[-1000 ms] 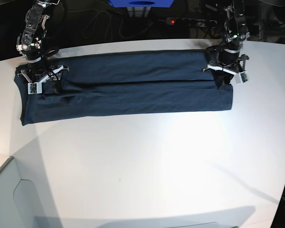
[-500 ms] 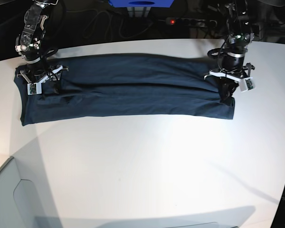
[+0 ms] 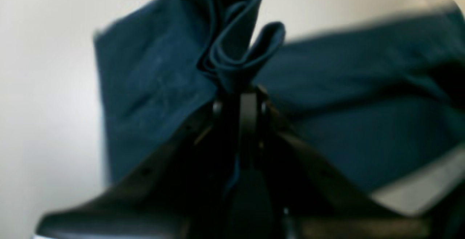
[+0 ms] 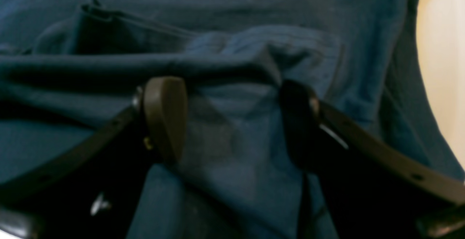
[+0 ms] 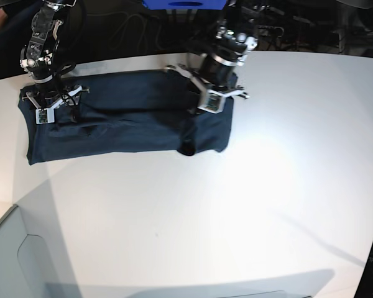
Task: Fold the T-shirt properly
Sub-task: 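Fold the strip end held by the left gripper toward the right gripper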
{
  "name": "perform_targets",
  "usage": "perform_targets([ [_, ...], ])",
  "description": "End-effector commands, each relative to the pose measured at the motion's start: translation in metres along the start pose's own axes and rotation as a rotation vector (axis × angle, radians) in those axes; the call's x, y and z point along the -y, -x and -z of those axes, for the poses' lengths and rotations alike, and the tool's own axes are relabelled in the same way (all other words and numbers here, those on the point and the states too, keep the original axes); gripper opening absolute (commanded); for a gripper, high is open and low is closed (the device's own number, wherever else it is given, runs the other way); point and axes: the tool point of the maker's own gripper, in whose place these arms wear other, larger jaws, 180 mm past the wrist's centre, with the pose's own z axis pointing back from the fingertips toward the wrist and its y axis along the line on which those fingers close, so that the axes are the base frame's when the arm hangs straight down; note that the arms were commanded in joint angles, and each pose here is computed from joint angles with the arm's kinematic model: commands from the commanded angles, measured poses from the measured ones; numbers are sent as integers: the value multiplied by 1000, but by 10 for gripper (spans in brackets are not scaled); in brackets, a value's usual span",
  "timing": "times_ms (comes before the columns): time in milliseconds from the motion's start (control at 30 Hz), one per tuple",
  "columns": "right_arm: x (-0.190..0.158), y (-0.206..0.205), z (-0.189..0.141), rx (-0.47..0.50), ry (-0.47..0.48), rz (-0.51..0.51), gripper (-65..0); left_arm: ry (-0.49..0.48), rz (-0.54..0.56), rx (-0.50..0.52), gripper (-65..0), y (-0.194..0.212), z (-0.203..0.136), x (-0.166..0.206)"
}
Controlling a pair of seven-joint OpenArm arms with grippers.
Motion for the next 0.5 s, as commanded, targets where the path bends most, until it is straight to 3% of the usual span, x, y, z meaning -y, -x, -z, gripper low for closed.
perform_targets([
  [0,4,5,-2,-34,10,-21,-264,28,3,48,-650,-12,4,12],
  [467,4,5,-2,-34,10,-21,-264,188,36,18,-650,-3,47,75],
])
